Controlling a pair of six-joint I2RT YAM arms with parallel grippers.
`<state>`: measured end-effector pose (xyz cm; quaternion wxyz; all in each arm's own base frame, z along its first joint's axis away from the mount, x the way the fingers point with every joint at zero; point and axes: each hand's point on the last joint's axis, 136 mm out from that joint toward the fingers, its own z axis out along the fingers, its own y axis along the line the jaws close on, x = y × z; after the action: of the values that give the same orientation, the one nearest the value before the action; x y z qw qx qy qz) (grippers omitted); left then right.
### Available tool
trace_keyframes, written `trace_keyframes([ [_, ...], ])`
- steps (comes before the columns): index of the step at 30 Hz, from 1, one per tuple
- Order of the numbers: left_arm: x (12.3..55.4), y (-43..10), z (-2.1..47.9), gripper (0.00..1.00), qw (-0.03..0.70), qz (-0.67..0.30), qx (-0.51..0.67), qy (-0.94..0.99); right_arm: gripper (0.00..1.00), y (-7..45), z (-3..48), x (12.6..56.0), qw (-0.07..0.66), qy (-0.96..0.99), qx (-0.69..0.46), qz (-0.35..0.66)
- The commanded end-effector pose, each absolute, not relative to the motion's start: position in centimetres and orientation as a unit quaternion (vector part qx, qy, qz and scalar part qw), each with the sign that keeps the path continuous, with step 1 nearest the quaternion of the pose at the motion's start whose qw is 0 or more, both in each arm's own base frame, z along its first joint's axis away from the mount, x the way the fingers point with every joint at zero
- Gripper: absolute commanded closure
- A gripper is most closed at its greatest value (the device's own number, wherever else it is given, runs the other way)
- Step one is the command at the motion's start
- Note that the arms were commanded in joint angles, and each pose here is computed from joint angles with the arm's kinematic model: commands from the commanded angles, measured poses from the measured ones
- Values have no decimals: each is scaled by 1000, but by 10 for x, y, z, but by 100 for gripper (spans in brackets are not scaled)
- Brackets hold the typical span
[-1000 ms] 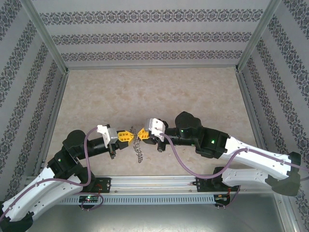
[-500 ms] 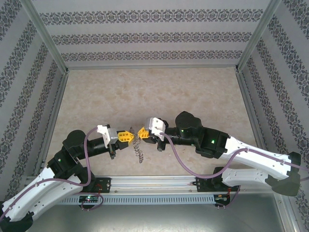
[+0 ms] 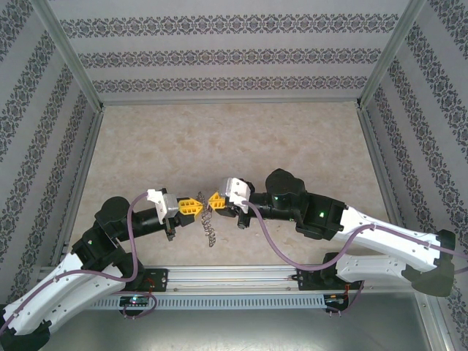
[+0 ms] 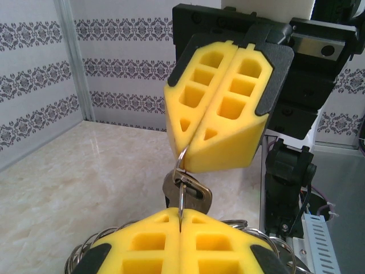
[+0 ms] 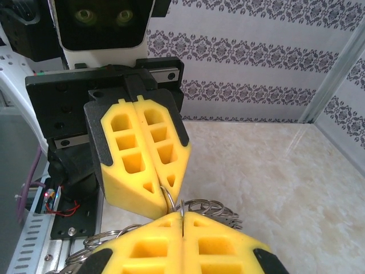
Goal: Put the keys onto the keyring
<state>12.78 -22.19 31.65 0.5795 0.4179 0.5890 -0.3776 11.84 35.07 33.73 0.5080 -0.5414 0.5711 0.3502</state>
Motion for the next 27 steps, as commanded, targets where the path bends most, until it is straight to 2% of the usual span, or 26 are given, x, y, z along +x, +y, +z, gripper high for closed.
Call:
trace_keyframes([
  [1, 117, -220, 353, 100, 613, -396, 417, 542, 100, 352, 341, 110, 508, 558, -546, 364],
  [27, 116, -220, 352, 100, 613, -396, 419, 541, 100, 350, 346, 107, 521, 542, -544, 372],
])
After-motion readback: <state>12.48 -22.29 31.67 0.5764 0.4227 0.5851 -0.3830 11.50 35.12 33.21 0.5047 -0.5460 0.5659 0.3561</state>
